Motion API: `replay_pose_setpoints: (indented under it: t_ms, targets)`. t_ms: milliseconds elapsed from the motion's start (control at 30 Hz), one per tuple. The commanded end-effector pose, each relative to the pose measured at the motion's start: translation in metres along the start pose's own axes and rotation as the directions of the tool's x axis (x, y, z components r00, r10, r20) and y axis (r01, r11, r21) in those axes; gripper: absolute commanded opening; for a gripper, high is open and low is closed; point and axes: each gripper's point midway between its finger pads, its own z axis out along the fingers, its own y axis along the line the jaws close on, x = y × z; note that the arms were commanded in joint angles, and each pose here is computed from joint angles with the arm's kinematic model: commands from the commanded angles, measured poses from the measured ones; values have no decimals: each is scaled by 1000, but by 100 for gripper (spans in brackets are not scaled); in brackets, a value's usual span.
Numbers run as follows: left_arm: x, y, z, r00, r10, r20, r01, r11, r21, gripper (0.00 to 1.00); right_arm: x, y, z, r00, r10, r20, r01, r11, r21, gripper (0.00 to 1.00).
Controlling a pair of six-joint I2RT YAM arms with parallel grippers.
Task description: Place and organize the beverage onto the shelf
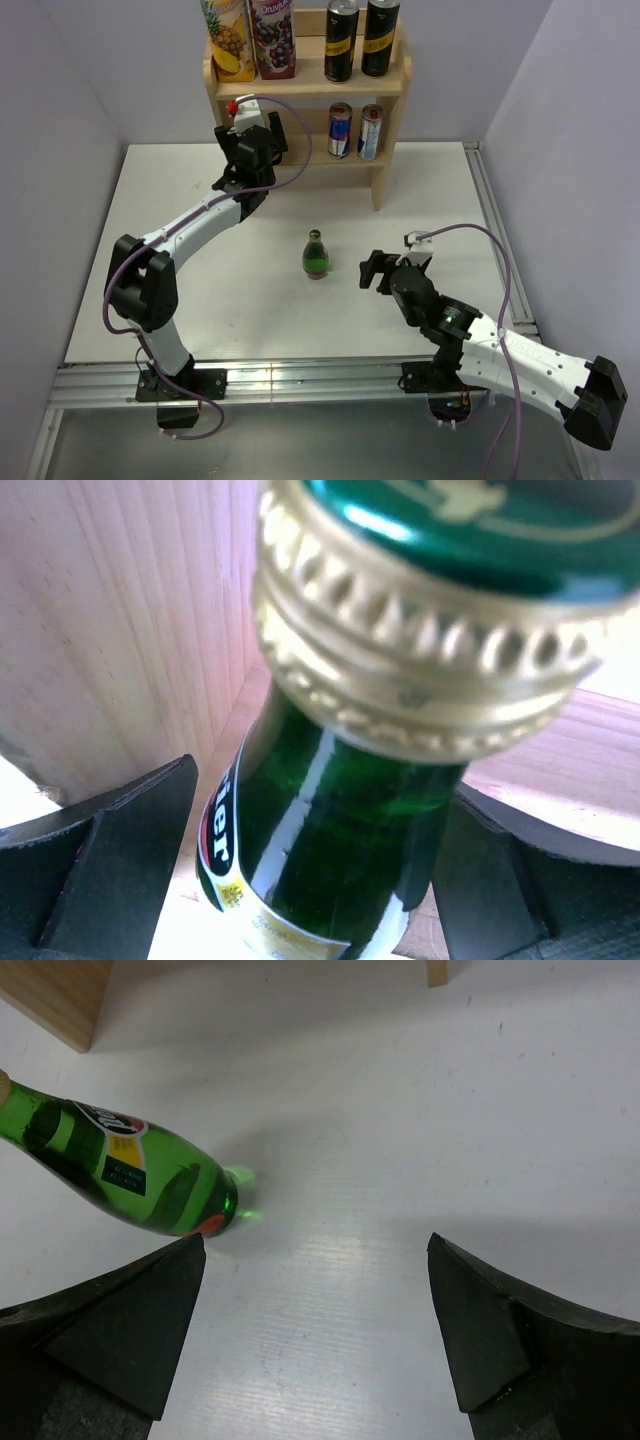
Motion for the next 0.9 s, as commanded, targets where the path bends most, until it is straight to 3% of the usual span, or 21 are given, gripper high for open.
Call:
replay_pose_setpoints:
  t_ms: [0,867]
  targets:
    - [-26,23,4,997,-42,66,46,997,-62,97,-2,1,0,999,24,24,-23,1000,-4,99]
    - [-28,33,-25,995,-93,33,94,995,-18,98,-1,1,2,999,22,28,-22,1000,1,99]
